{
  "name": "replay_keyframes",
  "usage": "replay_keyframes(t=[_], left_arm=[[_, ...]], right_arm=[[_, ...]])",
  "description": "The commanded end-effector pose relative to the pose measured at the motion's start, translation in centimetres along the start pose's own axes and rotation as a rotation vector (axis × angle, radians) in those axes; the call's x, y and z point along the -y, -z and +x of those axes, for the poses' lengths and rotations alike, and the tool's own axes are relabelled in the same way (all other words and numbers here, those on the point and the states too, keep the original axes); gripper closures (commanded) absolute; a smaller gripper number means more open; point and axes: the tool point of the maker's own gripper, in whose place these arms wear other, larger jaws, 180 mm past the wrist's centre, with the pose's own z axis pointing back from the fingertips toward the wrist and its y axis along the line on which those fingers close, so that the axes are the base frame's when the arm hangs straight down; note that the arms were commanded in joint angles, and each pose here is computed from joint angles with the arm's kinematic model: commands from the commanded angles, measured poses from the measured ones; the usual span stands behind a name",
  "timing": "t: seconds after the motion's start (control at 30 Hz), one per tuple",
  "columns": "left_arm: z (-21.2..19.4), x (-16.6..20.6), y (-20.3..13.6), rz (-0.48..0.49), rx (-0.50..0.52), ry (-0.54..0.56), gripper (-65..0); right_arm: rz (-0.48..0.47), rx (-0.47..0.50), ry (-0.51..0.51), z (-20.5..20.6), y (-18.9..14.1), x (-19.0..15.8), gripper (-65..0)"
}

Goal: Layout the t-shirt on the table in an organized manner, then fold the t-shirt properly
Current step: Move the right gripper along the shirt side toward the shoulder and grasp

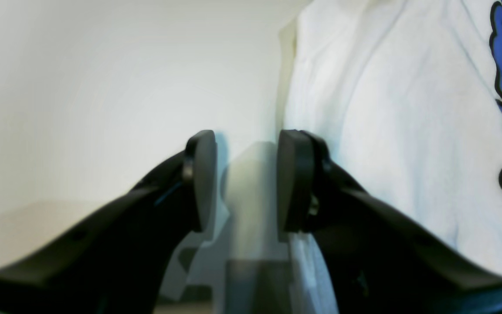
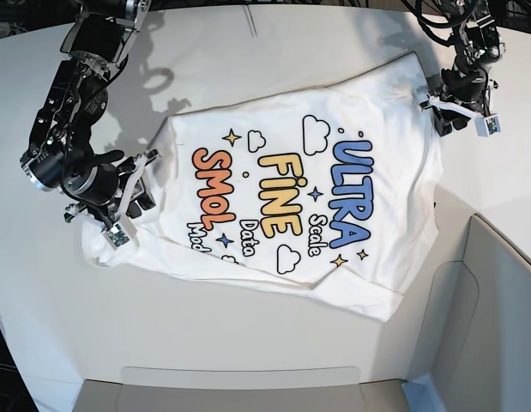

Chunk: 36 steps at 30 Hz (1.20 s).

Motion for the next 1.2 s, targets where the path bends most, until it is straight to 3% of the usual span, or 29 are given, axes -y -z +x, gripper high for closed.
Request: replay_keyframes(t=[0.0,0.2,0.37,0.7,0.93,1.17], left_arm=[[-0.1,-0.3,-0.2,0.009,-0.012,0.012,-23.4],[0.0,-0.4,-0.3,0.011,-0.010,0.011,-23.4],[0.0,-0.4,-0.3,0.011,-0.010,0.011,-23.4],[-0.5,0.0,-0.2,0.007,-0.013,-0.009,-23.4],[-0.6,0.1,-0.2,0.005,-0.014,-0.015,-23.4],[-0.6,0.1,-0.2,0.006,-0.014,-0.015,-23.4]], right_arm=[[-0.025,0.018,-0.024,0.6,-0.5,0.6,-14.2],[-0.023,-0.117,-0.002,-4.5,-0.2,-0.6,-14.3],[-0.100,-0.140,0.091,-7.0,-1.9,1.4,-14.3],[-0.036,-0.245,0.188,-9.7,1.3,2.2,-14.3],[0.031,-0.232,0.058,-6.8,3.0,-0.2,-14.3],[0.036,-0.228,0.046,-6.7,2.9,-0.6,-14.3]])
